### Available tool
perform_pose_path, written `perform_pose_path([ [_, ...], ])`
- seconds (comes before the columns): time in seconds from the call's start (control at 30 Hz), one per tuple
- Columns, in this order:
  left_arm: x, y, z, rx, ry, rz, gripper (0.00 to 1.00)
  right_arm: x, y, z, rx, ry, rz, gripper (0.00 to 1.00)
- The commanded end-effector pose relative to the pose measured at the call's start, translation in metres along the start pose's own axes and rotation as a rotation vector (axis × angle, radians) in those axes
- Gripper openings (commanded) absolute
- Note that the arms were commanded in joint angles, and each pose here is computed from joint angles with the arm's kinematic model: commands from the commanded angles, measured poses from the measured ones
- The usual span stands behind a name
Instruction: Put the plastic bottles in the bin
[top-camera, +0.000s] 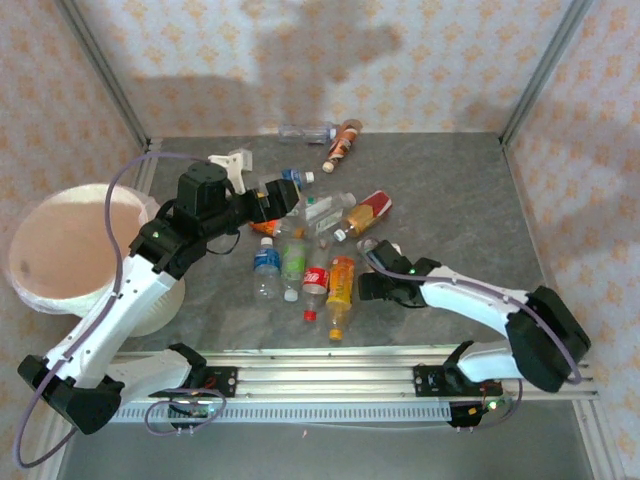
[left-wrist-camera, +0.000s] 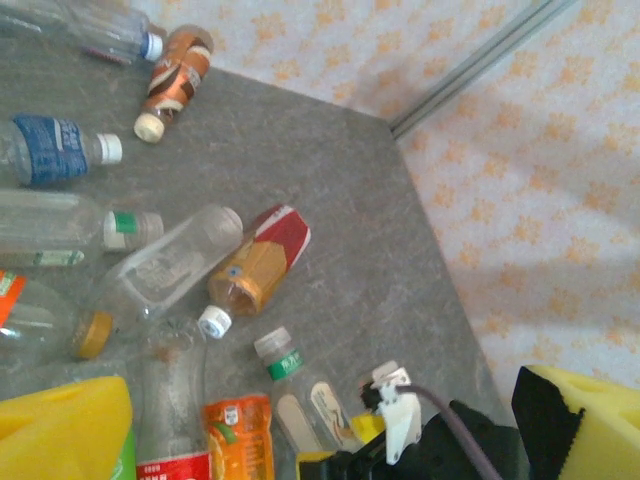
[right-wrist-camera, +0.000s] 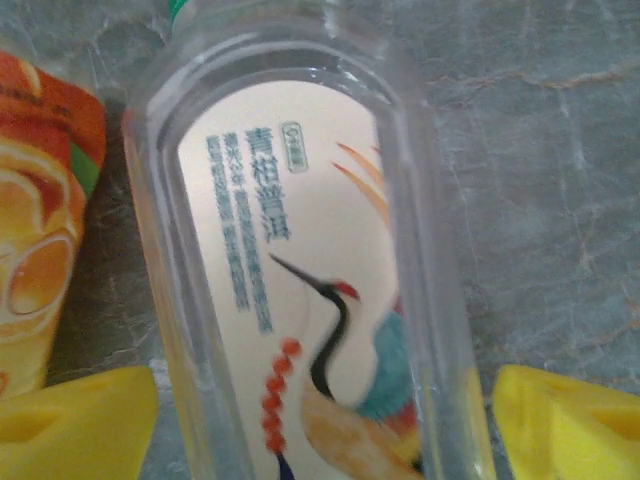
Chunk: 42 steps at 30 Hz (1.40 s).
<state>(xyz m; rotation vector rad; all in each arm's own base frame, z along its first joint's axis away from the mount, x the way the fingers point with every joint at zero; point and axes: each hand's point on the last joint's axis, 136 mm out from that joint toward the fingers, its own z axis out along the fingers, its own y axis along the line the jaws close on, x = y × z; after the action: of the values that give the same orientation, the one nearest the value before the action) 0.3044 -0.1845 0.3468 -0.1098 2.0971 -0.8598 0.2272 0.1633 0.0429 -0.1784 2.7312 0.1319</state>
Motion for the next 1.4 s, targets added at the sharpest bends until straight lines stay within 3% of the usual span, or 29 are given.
perform_pose_path([
  [0.0, -0.004, 0.005, 0.000, -0.020, -0.047, -0.003, 1.00, -0.005, 0.000, 0.004, 0.022, 0.010, -0.048, 0.78],
  [0.13, 0.000, 0.009, 0.006, -0.037, -0.029, -0.007, 1.00, -0.006, -0.009, 0.007, 0.055, -0.032, -0.018, 0.65],
  [0.33, 0.005, 0.009, 0.021, -0.031, 0.011, -0.013, 1.00, -0.006, -0.017, 0.005, 0.080, -0.066, 0.008, 0.55],
  [0.53, 0.010, -0.003, 0.035, 0.032, 0.061, -0.013, 1.00, -0.045, -0.013, -0.039, 0.040, -0.250, 0.042, 0.48],
  [0.67, 0.018, -0.005, 0.046, 0.055, 0.101, -0.025, 1.00, -0.071, 0.005, -0.079, -0.094, -0.368, 0.062, 0.48],
  [0.83, 0.035, -0.031, 0.066, 0.199, 0.199, -0.034, 1.00, -0.085, 0.051, -0.114, -0.364, -0.404, 0.050, 0.48],
  [0.93, 0.053, -0.037, 0.080, 0.177, 0.260, 0.010, 1.00, -0.096, 0.072, -0.131, -0.485, -0.431, 0.052, 0.48],
  [1.07, 0.074, -0.049, 0.096, 0.159, 0.322, 0.067, 0.99, -0.111, 0.088, -0.149, -0.586, -0.503, 0.074, 0.48],
  [1.17, 0.081, -0.043, 0.107, 0.120, 0.317, 0.034, 1.00, -0.114, 0.093, -0.157, -0.629, -0.548, 0.073, 0.48],
  [1.27, 0.085, -0.054, 0.116, 0.210, 0.309, -0.038, 1.00, -0.116, 0.096, -0.160, -0.653, -0.582, 0.043, 0.48],
  [1.37, 0.090, -0.061, 0.123, 0.215, 0.330, -0.018, 0.98, -0.119, 0.103, -0.167, -0.680, -0.601, 0.000, 0.48],
])
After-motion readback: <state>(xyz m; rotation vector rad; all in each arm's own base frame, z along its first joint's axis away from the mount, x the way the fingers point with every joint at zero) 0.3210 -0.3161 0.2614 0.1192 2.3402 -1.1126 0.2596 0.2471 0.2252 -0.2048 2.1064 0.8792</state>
